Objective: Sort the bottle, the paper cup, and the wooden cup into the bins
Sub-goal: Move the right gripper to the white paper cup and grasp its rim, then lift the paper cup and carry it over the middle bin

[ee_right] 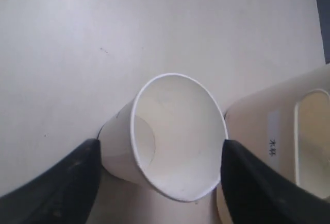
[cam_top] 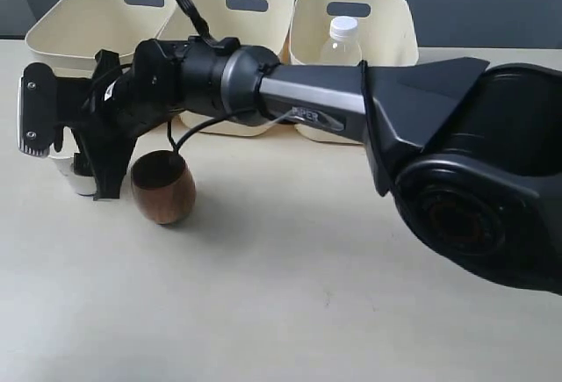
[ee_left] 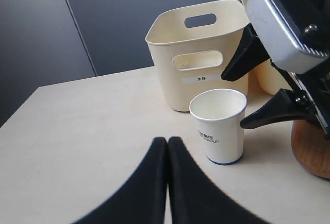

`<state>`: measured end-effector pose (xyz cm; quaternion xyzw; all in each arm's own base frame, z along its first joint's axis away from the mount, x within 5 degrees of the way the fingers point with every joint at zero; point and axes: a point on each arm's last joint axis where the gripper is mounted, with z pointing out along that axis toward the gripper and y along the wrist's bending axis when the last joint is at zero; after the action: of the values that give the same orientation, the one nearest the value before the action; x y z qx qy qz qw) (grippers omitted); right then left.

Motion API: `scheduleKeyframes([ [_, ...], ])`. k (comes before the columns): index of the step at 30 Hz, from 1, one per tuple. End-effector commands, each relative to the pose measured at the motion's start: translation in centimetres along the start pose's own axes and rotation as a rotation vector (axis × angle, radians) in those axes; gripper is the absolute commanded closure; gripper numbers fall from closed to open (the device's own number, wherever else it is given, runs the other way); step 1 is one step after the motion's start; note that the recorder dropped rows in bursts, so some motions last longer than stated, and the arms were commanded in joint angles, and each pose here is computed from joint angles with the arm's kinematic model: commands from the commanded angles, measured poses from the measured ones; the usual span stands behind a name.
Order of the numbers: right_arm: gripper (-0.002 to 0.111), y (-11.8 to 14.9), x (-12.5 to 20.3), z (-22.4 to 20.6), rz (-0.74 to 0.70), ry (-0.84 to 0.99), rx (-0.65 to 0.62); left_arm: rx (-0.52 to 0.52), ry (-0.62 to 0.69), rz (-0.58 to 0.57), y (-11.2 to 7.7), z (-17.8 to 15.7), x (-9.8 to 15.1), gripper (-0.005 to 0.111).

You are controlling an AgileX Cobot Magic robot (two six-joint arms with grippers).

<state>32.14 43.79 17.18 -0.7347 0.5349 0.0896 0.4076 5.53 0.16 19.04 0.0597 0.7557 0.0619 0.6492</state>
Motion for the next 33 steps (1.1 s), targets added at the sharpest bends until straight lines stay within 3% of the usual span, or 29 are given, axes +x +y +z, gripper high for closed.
scheduleKeyframes([
  [1, 0.045, 0.2, 0.2, 1.0, -0.015, 0.004, -0.015, 0.001, -0.006, -0.004, 0.0, 0.0, -0.2, 0.107],
  [9, 0.045, 0.7, 0.7, 2.0, -0.012, 0.012, -0.04, 0.001, -0.006, -0.004, 0.0, 0.0, -0.2, 0.107],
  [11, 0.049, 0.7, 0.7, 2.0, -0.012, 0.014, -0.048, 0.001, -0.006, -0.004, 0.0, 0.0, -0.2, 0.107],
  [15, 0.075, 0.8, 0.7, 2.0, -0.004, 0.016, -0.059, 0.001, -0.006, -0.004, 0.0, 0.0, -0.2, 0.107],
  [16, 0.09, 0.9, 0.7, 2.0, -0.005, 0.016, -0.062, 0.001, -0.006, -0.004, 0.0, 0.0, -0.2, 0.107],
  [18, 0.108, 0.7, 0.5, 1.7, -0.001, 0.011, -0.06, 0.001, -0.006, -0.004, 0.0, 0.0, -0.2, 0.107],
  [26, 0.109, -1.4, -2.3, -1.9, 0.002, -0.054, 0.001, 0.001, -0.006, -0.004, 0.0, 0.0, -0.2, 0.107],
  [33, 0.109, -4.5, -6.1, -8.6, 0.062, -0.131, 0.12, 0.001, -0.006, -0.004, 0.0, 0.0, -0.2, 0.107],
])
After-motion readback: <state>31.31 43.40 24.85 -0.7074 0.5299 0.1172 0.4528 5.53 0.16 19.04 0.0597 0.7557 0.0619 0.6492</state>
